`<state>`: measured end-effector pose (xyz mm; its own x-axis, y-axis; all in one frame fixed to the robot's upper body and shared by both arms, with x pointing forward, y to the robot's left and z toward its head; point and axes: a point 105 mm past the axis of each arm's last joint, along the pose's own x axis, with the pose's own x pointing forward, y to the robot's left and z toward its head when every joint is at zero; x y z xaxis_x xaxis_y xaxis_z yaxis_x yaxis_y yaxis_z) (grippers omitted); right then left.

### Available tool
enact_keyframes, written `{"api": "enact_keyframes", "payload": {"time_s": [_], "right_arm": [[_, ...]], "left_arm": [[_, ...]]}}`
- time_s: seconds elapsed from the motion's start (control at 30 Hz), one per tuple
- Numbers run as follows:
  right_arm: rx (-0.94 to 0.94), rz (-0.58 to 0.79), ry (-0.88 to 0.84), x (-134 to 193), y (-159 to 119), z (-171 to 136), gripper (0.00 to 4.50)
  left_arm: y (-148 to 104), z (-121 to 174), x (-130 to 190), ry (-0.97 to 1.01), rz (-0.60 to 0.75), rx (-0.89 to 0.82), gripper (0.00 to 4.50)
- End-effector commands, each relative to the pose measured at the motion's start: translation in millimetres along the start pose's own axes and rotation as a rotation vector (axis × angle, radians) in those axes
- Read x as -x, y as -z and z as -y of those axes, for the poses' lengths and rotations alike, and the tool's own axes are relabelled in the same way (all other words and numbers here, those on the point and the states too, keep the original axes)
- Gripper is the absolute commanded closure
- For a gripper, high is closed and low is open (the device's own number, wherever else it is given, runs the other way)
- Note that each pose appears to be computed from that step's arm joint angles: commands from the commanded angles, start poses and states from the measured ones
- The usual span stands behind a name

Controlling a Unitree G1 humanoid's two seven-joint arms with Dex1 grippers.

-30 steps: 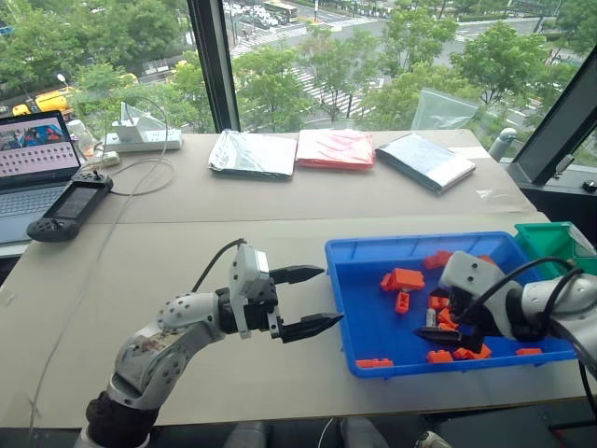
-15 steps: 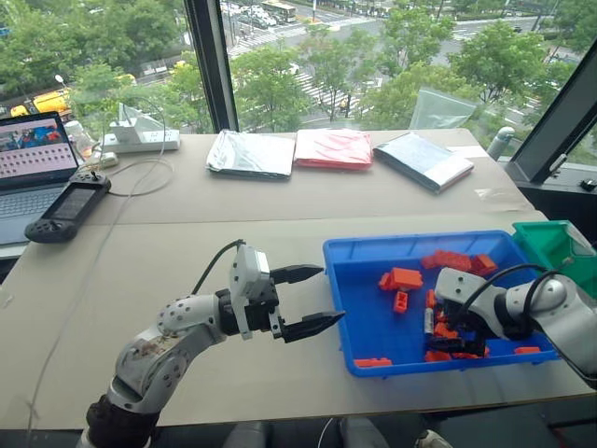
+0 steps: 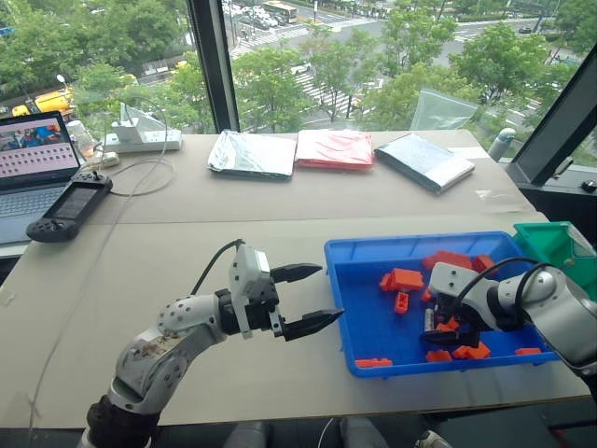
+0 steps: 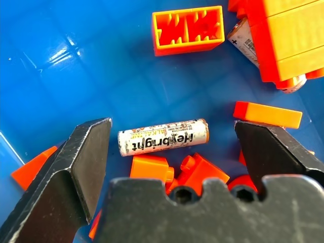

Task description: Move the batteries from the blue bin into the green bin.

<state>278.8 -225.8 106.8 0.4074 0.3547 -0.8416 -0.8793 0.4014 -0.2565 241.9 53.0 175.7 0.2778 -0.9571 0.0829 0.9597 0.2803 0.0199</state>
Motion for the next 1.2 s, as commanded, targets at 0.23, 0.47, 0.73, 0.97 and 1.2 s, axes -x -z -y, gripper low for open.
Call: {"api": "enact_keyframes", "payload": {"time_s": [0.23, 0.47, 0.73, 0.97, 1.2], "right_arm": [[-0.006, -0.009, 0.004, 1, 1, -2, 1.95], [-0.033, 0.107, 0.269, 56, -27, 36, 1.95], [-0.336, 0.184, 0.858, 148, -13, 113, 1.95], [-0.544, 0.014, 1.32, 168, 43, 157, 1.95], [-0.598, -0.008, 1.429, 177, 59, 164, 0.4]], "left_arm": [[-10, 6, -1, 0.021, 0.032, -0.045, 0.0], [-10, 6, -1, 0.027, 0.029, -0.046, 0.0], [-10, 7, 0, 0.033, 0.027, -0.039, 0.0], [-11, 7, -3, 0.036, 0.031, -0.045, 0.0], [-10, 8, -3, 0.034, 0.029, -0.043, 0.0]]}}
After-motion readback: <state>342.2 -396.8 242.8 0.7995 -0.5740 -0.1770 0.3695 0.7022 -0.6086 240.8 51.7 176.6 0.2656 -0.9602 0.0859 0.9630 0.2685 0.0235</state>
